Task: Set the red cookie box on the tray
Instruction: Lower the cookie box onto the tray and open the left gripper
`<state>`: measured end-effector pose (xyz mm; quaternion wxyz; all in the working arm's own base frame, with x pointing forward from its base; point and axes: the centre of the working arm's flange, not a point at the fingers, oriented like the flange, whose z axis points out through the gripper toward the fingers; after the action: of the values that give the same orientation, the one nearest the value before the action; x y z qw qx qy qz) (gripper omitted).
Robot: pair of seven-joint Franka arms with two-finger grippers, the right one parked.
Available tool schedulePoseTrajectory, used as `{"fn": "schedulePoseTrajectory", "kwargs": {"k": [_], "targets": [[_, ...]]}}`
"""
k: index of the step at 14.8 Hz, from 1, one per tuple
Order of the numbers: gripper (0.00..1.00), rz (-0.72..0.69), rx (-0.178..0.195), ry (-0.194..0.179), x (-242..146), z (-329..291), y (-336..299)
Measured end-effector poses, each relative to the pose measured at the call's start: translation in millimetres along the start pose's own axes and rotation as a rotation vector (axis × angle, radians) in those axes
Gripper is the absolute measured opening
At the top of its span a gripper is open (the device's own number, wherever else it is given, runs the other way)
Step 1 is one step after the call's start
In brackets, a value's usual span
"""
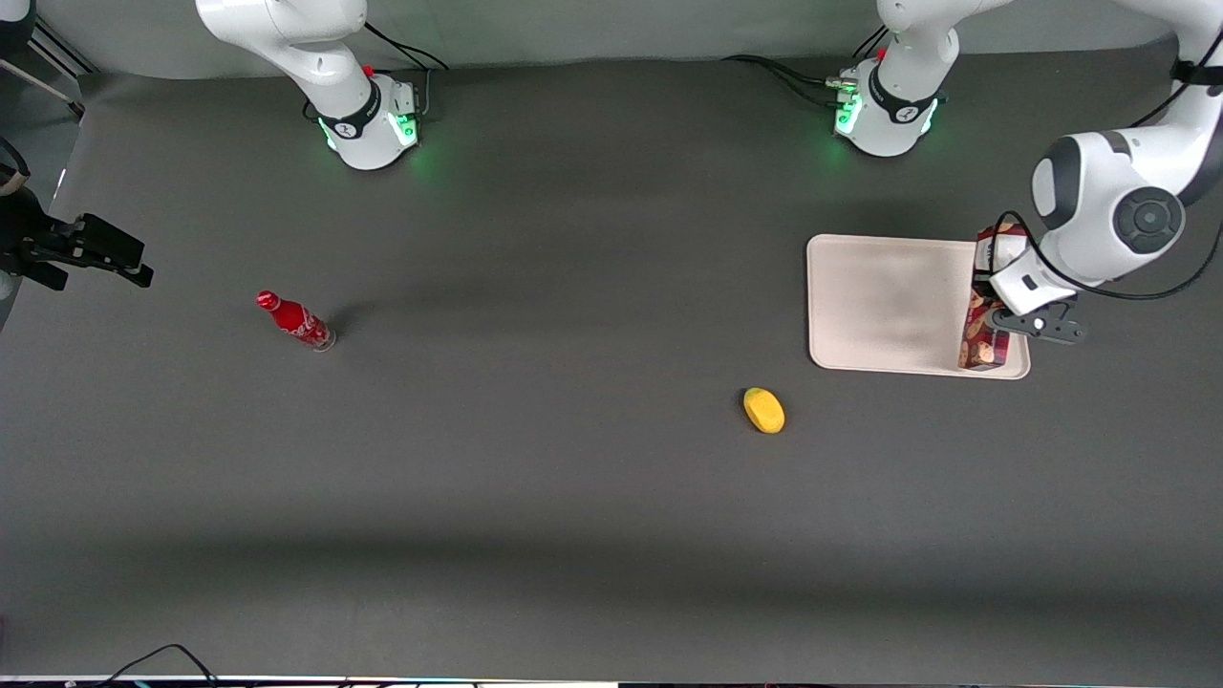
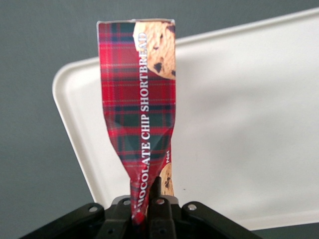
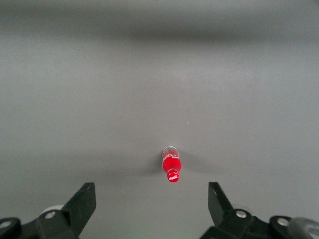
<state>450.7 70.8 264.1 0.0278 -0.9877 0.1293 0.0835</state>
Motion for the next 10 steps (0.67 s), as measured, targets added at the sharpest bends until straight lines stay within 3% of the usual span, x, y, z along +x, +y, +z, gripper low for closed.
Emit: {"fn": "schedulePoseTrajectory", "kwargs": {"k": [10], "targets": [[0.07,-0.138,-0.022,0.010,-40.3,10.1,-58.2]]}}
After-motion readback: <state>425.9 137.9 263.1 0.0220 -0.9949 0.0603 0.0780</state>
